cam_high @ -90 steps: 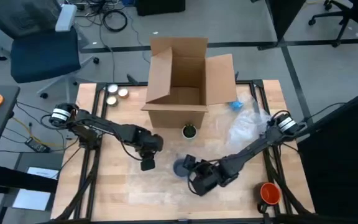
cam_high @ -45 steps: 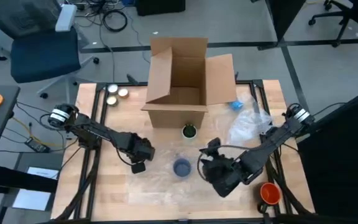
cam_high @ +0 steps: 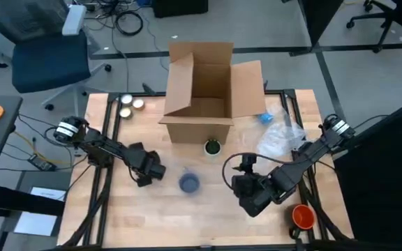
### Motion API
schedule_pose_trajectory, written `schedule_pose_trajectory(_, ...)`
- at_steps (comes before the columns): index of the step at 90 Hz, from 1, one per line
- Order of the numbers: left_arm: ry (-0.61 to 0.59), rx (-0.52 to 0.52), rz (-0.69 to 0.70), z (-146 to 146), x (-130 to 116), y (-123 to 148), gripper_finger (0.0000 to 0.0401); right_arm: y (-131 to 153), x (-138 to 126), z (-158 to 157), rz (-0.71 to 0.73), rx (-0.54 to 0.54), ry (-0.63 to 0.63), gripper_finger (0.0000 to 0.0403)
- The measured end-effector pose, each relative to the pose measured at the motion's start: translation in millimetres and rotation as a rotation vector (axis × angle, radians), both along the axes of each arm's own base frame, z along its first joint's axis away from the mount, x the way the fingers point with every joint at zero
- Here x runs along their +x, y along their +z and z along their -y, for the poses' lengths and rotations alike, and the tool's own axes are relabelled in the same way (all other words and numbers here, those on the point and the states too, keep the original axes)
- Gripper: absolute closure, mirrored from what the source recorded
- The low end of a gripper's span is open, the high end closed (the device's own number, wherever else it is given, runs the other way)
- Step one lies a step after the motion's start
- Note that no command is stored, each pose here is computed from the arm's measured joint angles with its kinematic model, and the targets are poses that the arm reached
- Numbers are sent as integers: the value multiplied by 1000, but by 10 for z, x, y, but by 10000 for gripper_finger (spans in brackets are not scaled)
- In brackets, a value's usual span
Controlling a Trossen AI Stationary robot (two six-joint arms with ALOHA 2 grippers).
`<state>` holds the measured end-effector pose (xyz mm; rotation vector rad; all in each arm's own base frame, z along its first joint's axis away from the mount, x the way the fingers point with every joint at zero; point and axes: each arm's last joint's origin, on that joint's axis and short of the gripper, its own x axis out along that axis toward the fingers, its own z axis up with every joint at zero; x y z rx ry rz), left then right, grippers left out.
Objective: Wrap mug
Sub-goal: Wrap the blue cup with the transparent bubble wrap
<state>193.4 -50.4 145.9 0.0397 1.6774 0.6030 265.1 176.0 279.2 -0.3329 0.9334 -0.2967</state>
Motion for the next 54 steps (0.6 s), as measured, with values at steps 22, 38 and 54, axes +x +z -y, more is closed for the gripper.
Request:
schedule_pose_trajectory(22,40,-24,-32,45,-21,49,341,-440,-150,87,-135,152,-182,223)
schedule_pose_trajectory(38,-25,-73,12,165,129,252,341,-772,-303,191,-242,219,-327,229)
schedule_pose_trajectory(54,-161,-23,156,308,365,598,341,-1047,-370,348,-293,281,-454,234)
